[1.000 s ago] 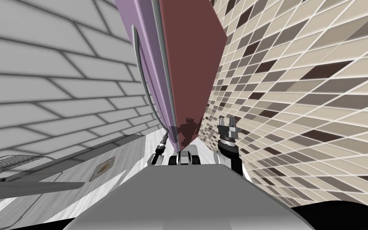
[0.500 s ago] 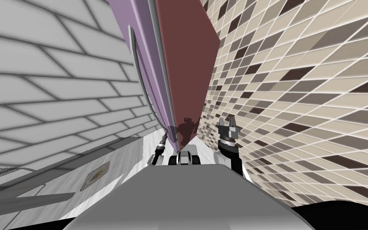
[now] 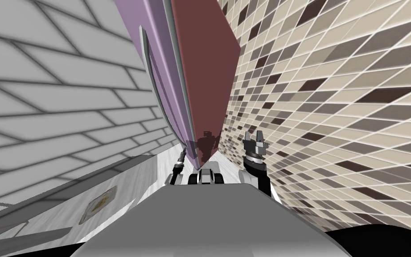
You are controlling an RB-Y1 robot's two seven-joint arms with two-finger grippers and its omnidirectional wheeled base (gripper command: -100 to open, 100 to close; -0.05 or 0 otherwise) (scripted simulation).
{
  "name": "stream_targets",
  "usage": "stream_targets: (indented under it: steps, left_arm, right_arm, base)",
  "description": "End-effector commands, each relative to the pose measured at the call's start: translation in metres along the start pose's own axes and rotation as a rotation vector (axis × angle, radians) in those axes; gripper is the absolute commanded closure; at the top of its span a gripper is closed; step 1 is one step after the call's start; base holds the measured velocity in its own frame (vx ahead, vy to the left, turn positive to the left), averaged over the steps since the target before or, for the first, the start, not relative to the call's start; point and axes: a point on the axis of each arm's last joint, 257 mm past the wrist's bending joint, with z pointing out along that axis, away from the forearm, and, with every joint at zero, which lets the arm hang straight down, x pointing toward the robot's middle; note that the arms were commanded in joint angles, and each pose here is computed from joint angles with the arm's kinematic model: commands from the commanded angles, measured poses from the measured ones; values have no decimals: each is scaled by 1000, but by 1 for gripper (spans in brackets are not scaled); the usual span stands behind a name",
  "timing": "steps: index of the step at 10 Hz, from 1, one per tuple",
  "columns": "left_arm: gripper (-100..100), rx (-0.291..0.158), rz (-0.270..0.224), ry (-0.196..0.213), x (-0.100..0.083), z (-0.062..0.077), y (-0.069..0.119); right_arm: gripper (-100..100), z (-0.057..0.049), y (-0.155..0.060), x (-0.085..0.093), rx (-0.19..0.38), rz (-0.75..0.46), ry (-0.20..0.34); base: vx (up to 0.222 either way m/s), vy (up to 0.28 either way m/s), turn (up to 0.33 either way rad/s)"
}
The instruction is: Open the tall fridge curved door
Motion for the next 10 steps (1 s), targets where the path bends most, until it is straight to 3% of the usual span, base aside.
stream_targets:
  steps: [1, 4, 5, 10]
  left_arm:
    - [100, -18, 4, -20, -4, -5, 5]
    - [100, -30, 5, -30, -5, -7, 9]
    - [-100, -30, 43, -14, -19, -6, 14]
    - [-100, -41, 145, 37, -55, 14, 25]
  right_arm:
    - [0, 0, 0, 0, 0, 0, 0]
    - [0, 0, 0, 0, 0, 0, 0]
    - [0, 0, 0, 0, 0, 0, 0]
    - [0, 0, 0, 0, 0, 0, 0]
  base:
    - [-42, 18, -77]
    - [-30, 14, -74]
    - [-13, -5, -10]
    - [-34, -15, -16]
